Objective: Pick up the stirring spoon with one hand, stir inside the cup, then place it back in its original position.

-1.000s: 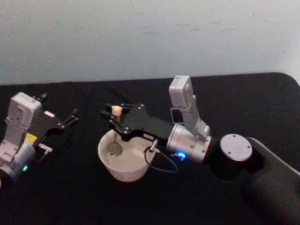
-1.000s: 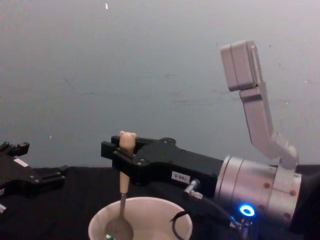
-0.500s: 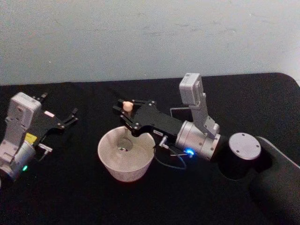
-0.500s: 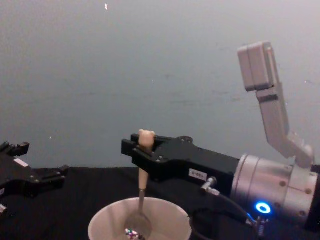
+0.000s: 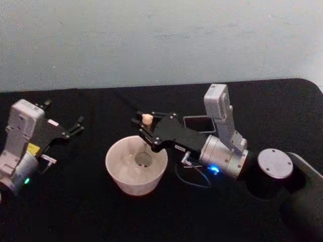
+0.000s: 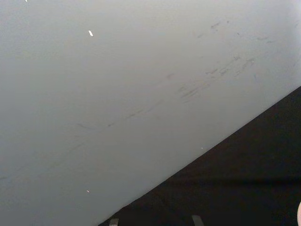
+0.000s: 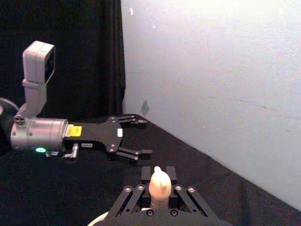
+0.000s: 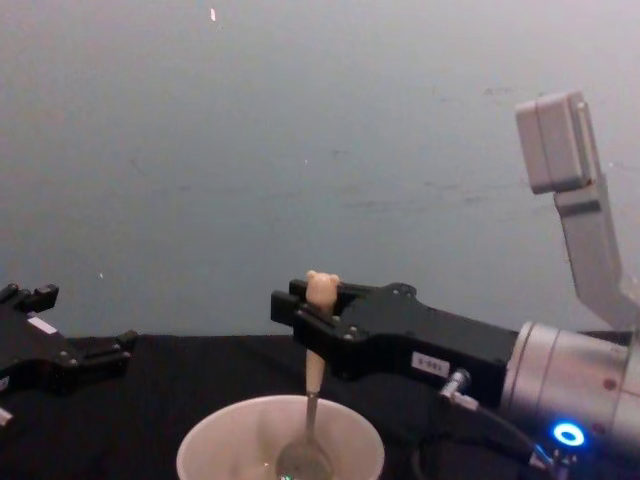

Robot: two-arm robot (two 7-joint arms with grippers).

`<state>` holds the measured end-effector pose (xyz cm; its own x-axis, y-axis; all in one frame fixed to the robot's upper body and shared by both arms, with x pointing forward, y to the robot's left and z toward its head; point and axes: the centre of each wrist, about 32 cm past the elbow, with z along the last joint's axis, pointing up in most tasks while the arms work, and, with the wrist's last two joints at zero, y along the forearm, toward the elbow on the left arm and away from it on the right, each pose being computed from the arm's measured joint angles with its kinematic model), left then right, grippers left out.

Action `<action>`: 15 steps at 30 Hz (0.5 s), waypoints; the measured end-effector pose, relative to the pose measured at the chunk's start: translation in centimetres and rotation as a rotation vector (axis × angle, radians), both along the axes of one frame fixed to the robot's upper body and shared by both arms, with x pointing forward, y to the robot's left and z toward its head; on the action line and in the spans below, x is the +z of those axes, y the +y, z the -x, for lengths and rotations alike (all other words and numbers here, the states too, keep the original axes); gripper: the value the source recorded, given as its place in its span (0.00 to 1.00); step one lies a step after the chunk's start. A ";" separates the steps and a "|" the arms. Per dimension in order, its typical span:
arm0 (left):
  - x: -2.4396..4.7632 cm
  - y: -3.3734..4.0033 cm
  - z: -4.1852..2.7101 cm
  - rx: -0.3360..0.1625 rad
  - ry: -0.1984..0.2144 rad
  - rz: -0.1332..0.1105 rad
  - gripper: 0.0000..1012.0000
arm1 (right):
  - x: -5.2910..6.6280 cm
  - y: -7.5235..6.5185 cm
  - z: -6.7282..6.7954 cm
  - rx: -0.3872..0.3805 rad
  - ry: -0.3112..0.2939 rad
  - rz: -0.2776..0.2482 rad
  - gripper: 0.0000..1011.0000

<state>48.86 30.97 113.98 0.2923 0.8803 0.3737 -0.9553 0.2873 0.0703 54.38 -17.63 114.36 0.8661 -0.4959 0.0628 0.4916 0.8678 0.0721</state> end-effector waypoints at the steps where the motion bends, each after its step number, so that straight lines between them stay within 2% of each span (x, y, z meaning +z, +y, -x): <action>1: 0.00 0.00 0.00 0.000 0.000 0.000 0.99 | 0.0 0.0 0.1 0.002 0.000 0.001 0.19; 10: 0.00 0.00 0.00 0.000 0.000 0.000 0.99 | -0.2 0.5 1.2 0.050 0.009 0.016 0.19; 15: 0.00 0.00 0.00 0.000 0.000 0.000 0.99 | -0.4 1.1 1.3 0.066 0.014 0.019 0.19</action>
<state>48.86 30.97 113.98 0.2922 0.8803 0.3737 -0.9553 0.2873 0.0703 53.06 -16.50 113.99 0.8979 -0.4361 0.0593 0.4337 0.8997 0.0491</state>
